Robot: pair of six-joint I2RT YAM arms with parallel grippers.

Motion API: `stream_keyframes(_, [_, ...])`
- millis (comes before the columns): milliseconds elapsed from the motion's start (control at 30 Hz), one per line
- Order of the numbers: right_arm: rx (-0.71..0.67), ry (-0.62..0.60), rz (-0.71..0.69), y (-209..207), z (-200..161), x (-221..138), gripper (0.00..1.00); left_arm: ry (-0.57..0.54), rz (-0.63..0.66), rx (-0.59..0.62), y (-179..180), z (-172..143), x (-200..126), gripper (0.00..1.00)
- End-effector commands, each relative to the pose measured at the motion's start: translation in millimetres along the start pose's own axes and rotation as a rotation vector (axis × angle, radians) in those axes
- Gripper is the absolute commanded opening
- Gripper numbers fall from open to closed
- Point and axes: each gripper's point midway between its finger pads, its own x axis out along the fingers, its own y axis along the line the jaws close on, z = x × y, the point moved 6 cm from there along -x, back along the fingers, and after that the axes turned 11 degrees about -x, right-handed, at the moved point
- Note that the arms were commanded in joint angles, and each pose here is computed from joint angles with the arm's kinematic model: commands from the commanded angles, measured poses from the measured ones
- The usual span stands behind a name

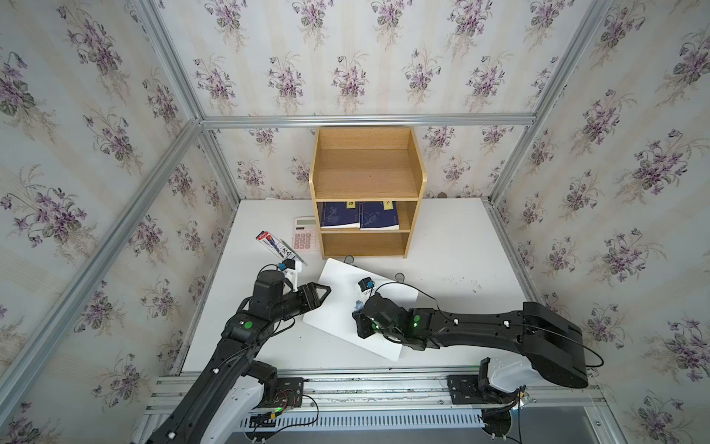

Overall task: Close the laptop lid and set it aside
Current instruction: Close the lid of the laptop.

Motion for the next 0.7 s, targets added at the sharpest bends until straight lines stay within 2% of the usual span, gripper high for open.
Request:
stream_keyframes(0, [0.003,0.026,-0.077,-11,-8,6,0.0,-0.041,0.062,0.049,3,10,22,0.62])
stream_keyframes(133, [0.004,0.038,-0.086,-12,-12,10,0.0,-0.007,0.145,0.026,18,10,45,0.62])
stream_keyframes(300, [0.008,0.018,-0.082,-12,-10,7,0.0,0.0,0.245,-0.021,32,14,58,0.61])
stream_keyframes(400, [0.013,-0.045,-0.036,-8,2,-9,0.0,0.006,0.256,-0.019,29,17,59,0.61])
stream_keyframes(467, [0.022,-0.132,0.021,-6,12,-32,0.0,-0.008,0.26,-0.008,25,19,55,0.62])
stream_keyframes(600, [0.033,-0.269,0.07,-13,21,-75,0.29,-0.062,0.278,0.023,20,23,41,0.65])
stream_keyframes(667, [0.036,-0.316,0.066,-20,20,-94,0.49,-0.099,0.286,0.043,18,25,33,0.66])
